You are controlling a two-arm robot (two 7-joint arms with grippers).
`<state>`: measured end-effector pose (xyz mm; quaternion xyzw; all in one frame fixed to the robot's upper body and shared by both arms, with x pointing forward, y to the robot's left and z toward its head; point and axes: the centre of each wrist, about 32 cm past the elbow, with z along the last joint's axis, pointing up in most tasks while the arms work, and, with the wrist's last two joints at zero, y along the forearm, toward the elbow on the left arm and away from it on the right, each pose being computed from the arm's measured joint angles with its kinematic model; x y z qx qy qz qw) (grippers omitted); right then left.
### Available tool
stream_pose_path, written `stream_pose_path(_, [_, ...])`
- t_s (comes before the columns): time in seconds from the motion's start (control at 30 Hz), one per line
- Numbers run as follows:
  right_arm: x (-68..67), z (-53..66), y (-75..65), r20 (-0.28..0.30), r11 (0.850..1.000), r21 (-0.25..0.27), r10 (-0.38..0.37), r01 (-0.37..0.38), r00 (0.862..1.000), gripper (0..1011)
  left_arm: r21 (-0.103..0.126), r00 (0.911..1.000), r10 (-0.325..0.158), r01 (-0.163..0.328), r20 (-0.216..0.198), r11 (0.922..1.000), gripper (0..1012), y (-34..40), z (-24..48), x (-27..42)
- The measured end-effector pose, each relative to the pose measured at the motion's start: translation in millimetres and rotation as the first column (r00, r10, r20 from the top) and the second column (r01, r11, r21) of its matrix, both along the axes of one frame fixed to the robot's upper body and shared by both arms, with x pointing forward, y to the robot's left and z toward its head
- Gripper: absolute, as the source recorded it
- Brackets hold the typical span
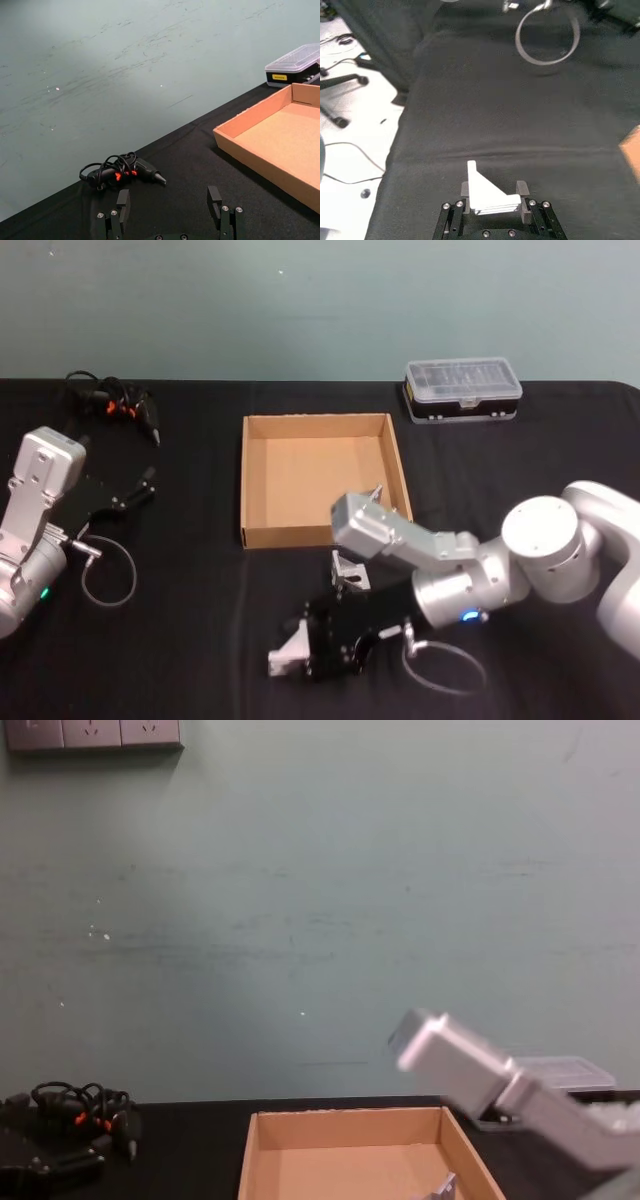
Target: Use one hand to pick up the angle iron from the table and place it into the box.
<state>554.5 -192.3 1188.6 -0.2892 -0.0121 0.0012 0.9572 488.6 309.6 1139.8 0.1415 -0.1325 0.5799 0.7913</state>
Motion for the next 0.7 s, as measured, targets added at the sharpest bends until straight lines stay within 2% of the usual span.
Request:
stream_pose_path(0.13, [-1.4,15.7,-8.1,0.044,0.999,0.027,-0.035,0.033,0.998,547,0.0,1.0,0.0,0.0,0.0,1.0,1011,0.0,0.0,0.0])
stream_pose_path(0.2, [-1.8,27.3,-14.3,0.076,0.997,0.053,-0.065,0.061,0.995,544,0.0,1.0,0.0,0.0,0.0,1.0,1011,0.0,0.0,0.0])
stream_pose_path(0.23, [-1.8,34.5,-19.2,0.097,0.994,0.07,-0.091,0.085,0.991,544,0.0,1.0,0.0,0.0,0.0,1.0,1012,0.0,0.0,0.0])
stream_pose_path(0.33, [-0.7,44.5,-25.7,0.128,0.988,0.093,-0.132,0.121,0.983,544,0.0,1.0,0.0,0.0,0.0,1.0,1011,0.0,0.0,0.0])
stream_pose_path(0.37, [0.4,48.8,-29.3,0.146,0.984,0.103,-0.162,0.147,0.976,544,0.0,1.0,0.0,0.0,0.0,1.0,1011,0.0,0.0,0.0])
stream_pose_path(0.5, [5.8,51.2,-35.6,0.166,0.969,0.126,-0.231,0.212,0.959,544,0.0,1.0,0.0,0.0,0.0,1.0,1011,0.0,0.0,0.0])
stream_pose_path(0.7, [19.1,38.2,-39.4,0.147,0.932,0.171,-0.344,0.319,0.927,544,0.0,1.0,0.0,0.0,0.0,1.0,1011,0.0,0.0,0.0])
